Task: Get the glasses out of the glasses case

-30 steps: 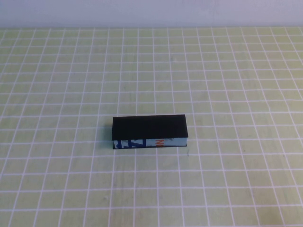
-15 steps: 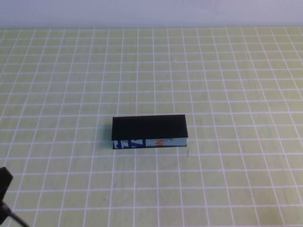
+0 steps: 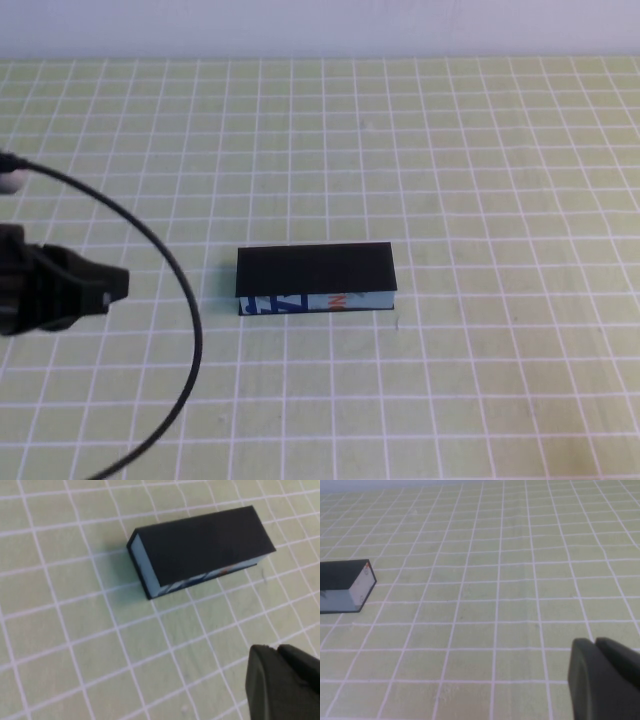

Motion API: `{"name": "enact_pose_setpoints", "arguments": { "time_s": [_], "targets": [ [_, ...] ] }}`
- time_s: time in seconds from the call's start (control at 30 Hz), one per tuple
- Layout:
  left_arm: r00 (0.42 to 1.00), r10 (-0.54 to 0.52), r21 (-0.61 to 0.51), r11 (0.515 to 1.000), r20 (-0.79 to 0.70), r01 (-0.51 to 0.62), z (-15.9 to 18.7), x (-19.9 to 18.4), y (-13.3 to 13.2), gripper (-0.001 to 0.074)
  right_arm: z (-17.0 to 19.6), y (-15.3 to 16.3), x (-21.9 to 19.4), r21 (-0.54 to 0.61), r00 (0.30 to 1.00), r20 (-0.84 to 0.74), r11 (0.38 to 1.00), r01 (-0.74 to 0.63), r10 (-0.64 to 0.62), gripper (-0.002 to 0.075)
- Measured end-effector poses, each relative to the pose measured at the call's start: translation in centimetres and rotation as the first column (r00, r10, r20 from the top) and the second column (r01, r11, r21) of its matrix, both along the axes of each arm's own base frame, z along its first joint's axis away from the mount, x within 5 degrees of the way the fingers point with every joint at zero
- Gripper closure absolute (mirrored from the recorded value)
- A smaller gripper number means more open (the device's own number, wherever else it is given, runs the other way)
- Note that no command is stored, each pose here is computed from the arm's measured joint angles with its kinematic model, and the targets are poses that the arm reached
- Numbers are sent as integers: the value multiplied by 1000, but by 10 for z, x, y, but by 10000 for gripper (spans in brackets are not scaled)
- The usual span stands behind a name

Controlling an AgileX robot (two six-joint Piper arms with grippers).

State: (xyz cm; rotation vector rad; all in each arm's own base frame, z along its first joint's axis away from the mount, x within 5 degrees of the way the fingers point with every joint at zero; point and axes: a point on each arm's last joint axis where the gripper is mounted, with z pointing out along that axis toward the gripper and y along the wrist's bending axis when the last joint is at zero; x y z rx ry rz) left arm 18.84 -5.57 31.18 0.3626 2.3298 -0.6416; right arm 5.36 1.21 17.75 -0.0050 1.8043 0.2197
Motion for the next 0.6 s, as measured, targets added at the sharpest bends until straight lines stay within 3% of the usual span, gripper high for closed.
{"name": "enact_pose_setpoints", "arguments": {
  "time_s": [0.33, 0.6],
  "targets": [
    [991, -132, -65, 989, 8, 133, -15, 96, -15, 739, 0, 0, 0, 0, 1000, 0, 1000, 0, 0, 743],
    [987, -155, -139, 979, -32, 150, -56, 159, -23, 739, 0, 0, 0, 0, 1000, 0, 1000, 0, 0, 743]
  ]
}}
